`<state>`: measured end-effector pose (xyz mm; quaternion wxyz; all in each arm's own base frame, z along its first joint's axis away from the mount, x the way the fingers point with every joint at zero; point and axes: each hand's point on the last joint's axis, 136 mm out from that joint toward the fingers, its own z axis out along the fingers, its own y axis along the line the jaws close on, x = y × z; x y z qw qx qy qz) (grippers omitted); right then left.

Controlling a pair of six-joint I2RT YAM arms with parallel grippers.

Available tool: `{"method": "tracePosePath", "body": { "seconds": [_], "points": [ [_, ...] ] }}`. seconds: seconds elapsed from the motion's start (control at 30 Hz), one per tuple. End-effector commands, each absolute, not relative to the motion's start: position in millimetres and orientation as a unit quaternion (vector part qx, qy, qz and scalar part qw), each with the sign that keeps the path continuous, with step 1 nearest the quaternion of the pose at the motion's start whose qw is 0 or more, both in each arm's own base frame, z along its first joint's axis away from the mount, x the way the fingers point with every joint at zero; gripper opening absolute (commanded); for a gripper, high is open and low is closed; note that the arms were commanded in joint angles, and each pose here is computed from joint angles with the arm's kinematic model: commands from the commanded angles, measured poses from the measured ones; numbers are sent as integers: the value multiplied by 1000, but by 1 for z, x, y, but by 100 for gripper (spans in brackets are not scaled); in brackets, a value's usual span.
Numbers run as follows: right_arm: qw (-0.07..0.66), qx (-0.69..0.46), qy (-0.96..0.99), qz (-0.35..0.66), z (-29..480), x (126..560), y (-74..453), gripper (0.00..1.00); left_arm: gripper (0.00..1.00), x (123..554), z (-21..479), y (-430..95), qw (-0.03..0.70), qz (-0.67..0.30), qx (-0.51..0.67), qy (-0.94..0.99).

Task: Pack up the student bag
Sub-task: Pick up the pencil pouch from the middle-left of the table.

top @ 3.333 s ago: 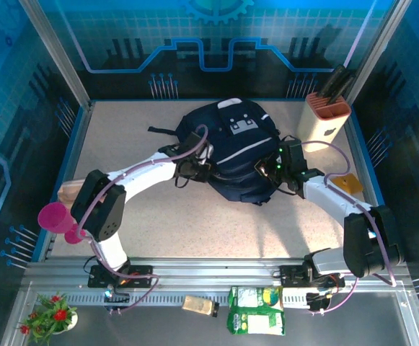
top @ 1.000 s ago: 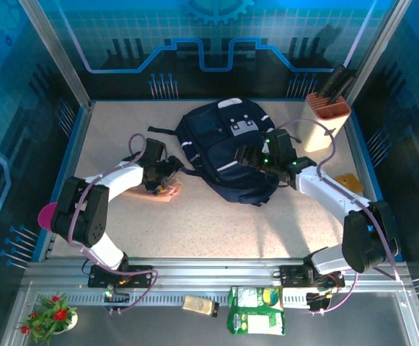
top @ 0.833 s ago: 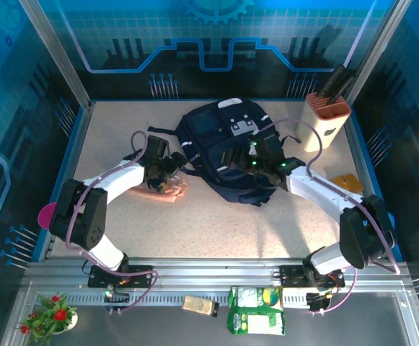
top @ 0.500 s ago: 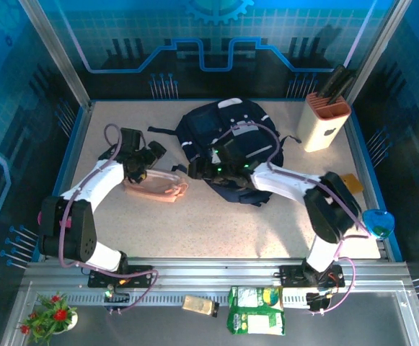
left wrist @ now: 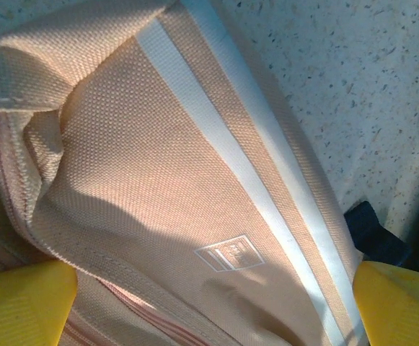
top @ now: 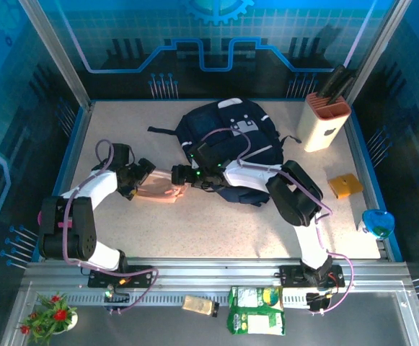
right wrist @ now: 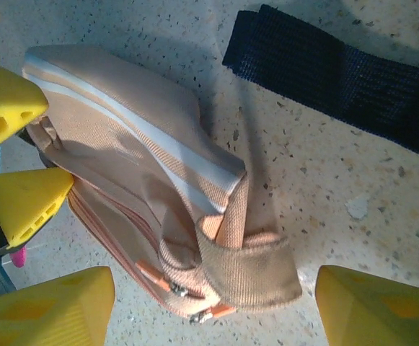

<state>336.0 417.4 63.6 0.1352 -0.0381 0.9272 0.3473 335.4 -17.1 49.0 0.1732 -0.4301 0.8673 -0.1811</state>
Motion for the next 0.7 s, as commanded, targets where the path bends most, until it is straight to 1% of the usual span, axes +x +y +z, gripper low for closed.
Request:
{"method": "tracePosePath", "body": {
  "seconds": [0.0, 0.17, 0.43, 0.57, 0.67],
  "points": [
    [114, -67, 925, 357, 59, 327, 434, 73, 99, 319, 25, -19, 131, -178, -447, 867],
    [90, -90, 916, 381, 57, 321, 452, 71, 99, 314, 18, -19, 126, -176, -457, 863],
    [74, -113, 899, 417, 60, 317, 473, 61, 99, 314, 17, -21, 126, -184, -464, 857],
    [67, -120, 894, 426, 59, 315, 484, 57, 99, 314, 17, -21, 128, -187, -465, 856],
    [69, -118, 894, 426, 58, 317, 487, 50, 99, 314, 16, -21, 131, -187, -466, 855]
  ]
}}
